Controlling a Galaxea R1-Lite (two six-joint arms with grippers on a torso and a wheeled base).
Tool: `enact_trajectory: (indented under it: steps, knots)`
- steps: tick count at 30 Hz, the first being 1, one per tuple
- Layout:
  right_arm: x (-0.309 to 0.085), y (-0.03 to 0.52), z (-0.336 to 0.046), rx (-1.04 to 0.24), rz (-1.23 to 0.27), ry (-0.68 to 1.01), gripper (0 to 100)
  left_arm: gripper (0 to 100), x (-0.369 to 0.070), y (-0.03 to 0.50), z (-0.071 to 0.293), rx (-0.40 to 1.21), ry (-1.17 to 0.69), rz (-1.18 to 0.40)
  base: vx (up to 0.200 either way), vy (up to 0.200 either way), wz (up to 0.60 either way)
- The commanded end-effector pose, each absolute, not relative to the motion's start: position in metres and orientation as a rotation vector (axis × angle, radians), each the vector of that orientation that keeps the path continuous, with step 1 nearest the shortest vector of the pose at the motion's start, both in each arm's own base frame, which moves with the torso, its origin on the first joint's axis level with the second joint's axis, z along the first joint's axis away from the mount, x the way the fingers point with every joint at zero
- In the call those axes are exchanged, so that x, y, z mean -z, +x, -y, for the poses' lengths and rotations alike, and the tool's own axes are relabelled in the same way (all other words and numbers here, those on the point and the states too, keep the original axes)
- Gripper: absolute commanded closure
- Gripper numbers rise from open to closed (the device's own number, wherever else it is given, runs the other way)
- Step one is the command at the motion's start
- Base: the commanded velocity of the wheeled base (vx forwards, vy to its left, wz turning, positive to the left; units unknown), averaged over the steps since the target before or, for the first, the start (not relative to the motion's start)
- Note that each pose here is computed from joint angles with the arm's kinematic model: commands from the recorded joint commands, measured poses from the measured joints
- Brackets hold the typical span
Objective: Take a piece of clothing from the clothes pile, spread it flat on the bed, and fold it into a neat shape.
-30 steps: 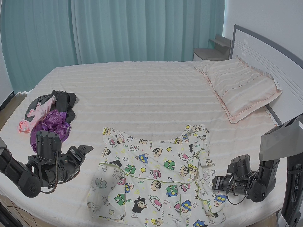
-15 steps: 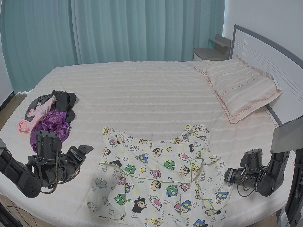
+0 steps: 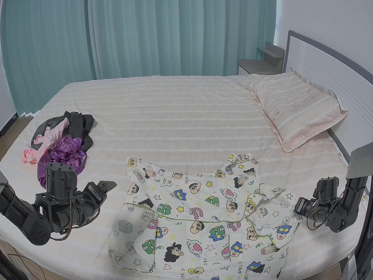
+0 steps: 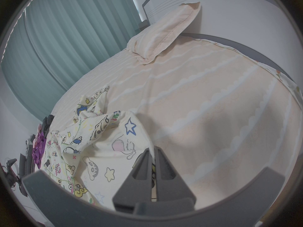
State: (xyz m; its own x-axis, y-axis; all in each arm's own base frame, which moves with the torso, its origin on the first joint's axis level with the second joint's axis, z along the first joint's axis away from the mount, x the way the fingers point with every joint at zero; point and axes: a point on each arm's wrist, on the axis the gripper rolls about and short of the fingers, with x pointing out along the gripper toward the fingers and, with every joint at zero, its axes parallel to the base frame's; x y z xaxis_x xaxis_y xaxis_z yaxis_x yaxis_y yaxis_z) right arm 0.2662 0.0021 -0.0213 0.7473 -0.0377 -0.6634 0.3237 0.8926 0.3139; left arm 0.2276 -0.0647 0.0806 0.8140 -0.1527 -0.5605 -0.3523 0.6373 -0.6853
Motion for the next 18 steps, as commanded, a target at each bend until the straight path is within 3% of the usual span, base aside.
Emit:
enact_trajectory:
  steps: [1,15,16,18]
  knots:
    - [0.024,0.267,0.008,0.240,-0.702,0.441,100,0,-0.080,0.227,0.065,-0.124,-0.887,-0.632,0.000,0.000,0.00]
    - [0.027,0.270,0.016,0.265,-0.699,0.449,100,0,-0.077,0.224,0.069,-0.113,-0.874,-0.654,0.000,0.000,0.00]
    - [0.027,0.270,0.016,0.268,-0.697,0.450,0,0,-0.077,0.223,0.070,-0.105,-0.871,-0.660,0.000,0.000,0.00]
    - [0.026,0.270,0.018,0.273,-0.691,0.454,0,0,-0.076,0.220,0.074,-0.092,-0.862,-0.673,0.000,0.000,0.00]
